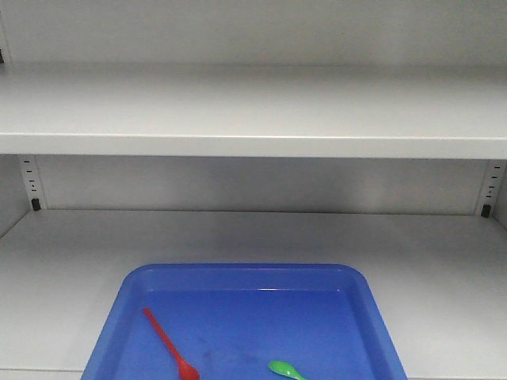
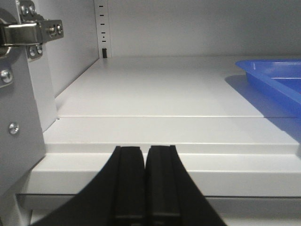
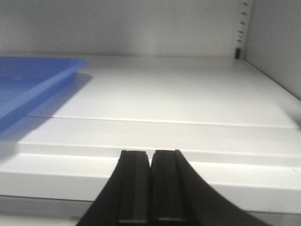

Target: Sort red and green spoons into left cabinet

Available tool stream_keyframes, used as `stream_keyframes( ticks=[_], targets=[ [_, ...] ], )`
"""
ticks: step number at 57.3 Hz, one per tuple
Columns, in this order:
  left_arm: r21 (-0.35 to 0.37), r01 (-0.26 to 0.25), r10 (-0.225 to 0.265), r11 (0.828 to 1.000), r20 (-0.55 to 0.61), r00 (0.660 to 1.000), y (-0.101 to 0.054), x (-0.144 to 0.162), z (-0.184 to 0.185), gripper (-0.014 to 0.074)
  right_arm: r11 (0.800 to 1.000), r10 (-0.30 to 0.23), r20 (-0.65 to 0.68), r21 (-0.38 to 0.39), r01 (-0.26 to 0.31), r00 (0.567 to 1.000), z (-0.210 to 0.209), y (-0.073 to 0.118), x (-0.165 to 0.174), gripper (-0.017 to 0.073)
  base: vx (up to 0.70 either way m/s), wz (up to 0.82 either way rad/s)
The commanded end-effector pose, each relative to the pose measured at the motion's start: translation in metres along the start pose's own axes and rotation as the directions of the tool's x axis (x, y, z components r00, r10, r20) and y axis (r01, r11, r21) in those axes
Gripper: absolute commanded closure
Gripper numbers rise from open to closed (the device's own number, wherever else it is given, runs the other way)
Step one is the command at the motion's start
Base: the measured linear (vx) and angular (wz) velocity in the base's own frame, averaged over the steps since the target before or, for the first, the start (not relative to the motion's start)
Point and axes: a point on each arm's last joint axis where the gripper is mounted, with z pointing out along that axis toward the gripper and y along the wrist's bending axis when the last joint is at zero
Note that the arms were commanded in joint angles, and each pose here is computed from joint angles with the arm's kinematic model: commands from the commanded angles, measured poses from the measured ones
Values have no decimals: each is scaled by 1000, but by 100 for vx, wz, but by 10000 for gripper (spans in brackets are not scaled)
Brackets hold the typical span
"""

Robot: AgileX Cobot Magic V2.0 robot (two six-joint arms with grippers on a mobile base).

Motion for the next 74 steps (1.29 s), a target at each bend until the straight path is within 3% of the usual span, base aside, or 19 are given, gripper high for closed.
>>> stream_keyframes(
  ticks=[1,12,74],
  targets=[
    [-2,11,-11,1000,99,995,0,-10,-2,600,1000,-3,80,30,0,997,-1,-1,-4,566,0,0],
    [-2,11,-11,1000,99,995,0,-10,-2,600,997,-2,76,83,-5,997,-1,-4,-4,566,0,0],
    [-2,11,-11,1000,99,995,0,-10,-2,600,996,-1,75,83,-5,997,-1,-4,-4,566,0,0]
  ],
)
